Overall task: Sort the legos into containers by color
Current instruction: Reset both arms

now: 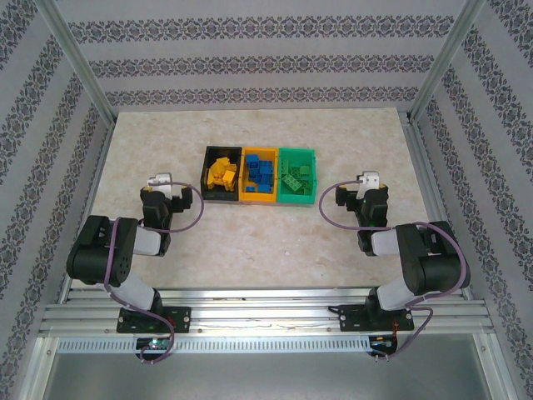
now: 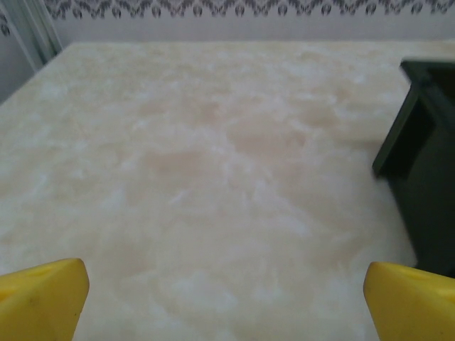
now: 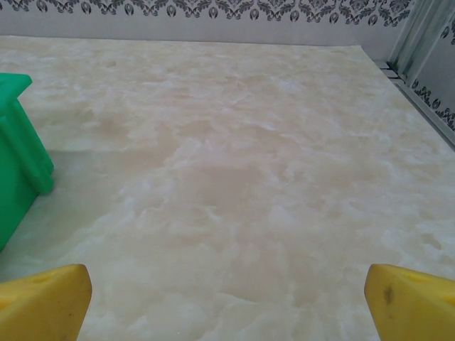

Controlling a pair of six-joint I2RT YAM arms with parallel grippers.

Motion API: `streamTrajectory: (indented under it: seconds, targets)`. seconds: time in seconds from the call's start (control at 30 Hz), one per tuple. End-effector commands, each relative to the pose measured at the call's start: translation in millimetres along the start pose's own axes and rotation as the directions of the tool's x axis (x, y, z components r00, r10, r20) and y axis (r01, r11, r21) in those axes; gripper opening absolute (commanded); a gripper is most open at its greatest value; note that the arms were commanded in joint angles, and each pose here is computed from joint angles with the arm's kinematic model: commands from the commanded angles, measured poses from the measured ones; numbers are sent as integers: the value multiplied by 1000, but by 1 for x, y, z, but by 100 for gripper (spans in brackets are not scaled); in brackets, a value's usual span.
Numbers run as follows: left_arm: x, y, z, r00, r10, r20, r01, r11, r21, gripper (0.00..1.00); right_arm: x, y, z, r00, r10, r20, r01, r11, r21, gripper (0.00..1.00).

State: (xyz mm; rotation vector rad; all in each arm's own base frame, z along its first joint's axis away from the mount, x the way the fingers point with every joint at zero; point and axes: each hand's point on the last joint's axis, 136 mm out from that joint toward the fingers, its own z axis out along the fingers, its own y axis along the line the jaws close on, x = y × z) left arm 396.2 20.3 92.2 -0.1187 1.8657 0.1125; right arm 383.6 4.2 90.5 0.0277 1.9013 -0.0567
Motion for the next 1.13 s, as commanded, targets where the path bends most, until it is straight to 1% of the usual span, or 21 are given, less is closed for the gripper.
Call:
streamTrajectory:
  seconds: [0.0, 0.8, 0.97, 1.0, 1.1]
  targets:
    - [3, 3, 1, 999, 13, -30, -13, 1000, -12, 99, -9, 1, 3, 1000, 4, 23, -3, 1000, -19, 98]
    - [2, 2, 2, 999, 20, -28, -20, 1000, -7, 99, -8, 1, 3, 1000, 3, 22, -3, 1000, -19, 98]
    - [2, 2, 2, 999, 20, -28, -20, 1000, -6, 99, -8, 4, 3, 1000, -2, 21, 3, 999, -39, 98]
    - [2, 1, 2, 999, 19, -27, -20, 1000, -4, 99, -19, 4, 6, 999, 4, 42, -2, 999, -42, 98]
    - [2, 1, 1, 1000, 20, -23, -20, 1000, -1, 99, -21, 4, 7, 999, 8, 45, -6, 999, -45, 98]
